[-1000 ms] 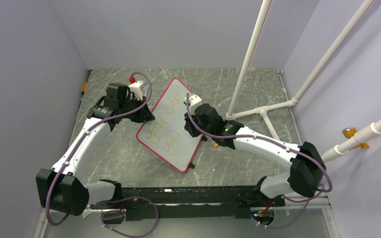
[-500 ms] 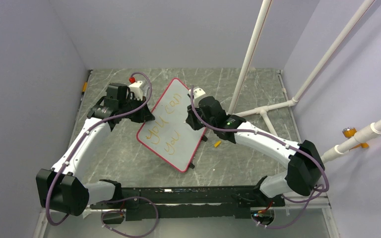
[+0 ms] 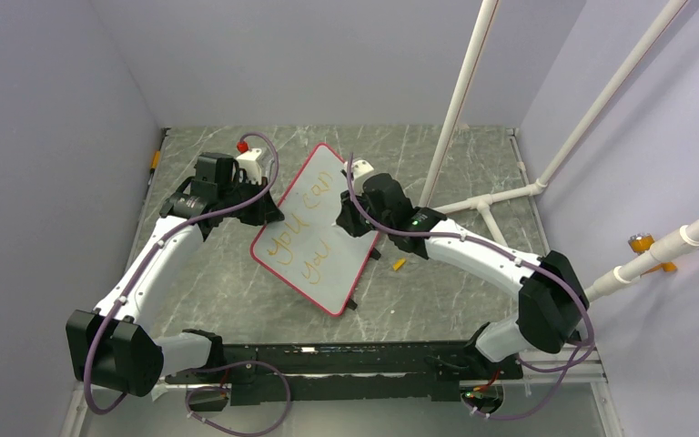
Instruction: Write a sentence on the whiteboard
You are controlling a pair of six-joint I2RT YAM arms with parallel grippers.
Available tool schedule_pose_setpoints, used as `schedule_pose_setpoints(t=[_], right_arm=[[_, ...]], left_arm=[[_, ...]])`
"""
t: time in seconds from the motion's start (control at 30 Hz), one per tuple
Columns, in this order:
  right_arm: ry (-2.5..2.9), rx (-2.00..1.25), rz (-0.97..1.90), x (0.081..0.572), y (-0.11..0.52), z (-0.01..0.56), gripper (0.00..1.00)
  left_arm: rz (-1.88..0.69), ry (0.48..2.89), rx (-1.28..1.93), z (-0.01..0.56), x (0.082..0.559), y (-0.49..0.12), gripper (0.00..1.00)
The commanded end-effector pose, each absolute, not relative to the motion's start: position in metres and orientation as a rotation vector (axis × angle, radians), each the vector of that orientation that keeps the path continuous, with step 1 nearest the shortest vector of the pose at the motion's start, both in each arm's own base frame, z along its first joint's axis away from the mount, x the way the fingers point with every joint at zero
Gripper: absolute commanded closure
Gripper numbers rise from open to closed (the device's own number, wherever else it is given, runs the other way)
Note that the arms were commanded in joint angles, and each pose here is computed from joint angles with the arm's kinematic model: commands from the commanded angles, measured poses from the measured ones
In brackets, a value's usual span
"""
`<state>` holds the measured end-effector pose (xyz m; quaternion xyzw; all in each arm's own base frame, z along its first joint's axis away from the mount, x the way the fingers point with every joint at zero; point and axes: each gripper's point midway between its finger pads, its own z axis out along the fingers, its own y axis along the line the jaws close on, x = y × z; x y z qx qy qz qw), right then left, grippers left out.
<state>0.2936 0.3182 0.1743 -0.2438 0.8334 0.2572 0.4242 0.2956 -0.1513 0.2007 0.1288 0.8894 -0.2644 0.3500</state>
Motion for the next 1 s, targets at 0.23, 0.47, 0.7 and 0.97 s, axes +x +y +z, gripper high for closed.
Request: schedule_pose_setpoints(t=[0.23,0.47,0.7,0.97], right_arm=[[2.009,-0.569,0.741,0.306,0.336,0.197,1.00],[2.033,-0.568,0.747,0.305,0.335,0.185,1.00],[2.060,-0.575,0.740,0.302,0.333,0.171,1.00],[2.092,-0.576,0.719,0.297,0.326,0.154,1.00]], left_arm=[[-0.452,2.264,0.370,0.198,0.315,-0.124,1.00],[-0.454,2.263,0.371,0.198,0.315,-0.125,1.00],[-0.452,2.264,0.370,0.198,0.315,-0.124,1.00],[-0.450,2.264,0.368,0.198,0.315,-0.124,1.00]])
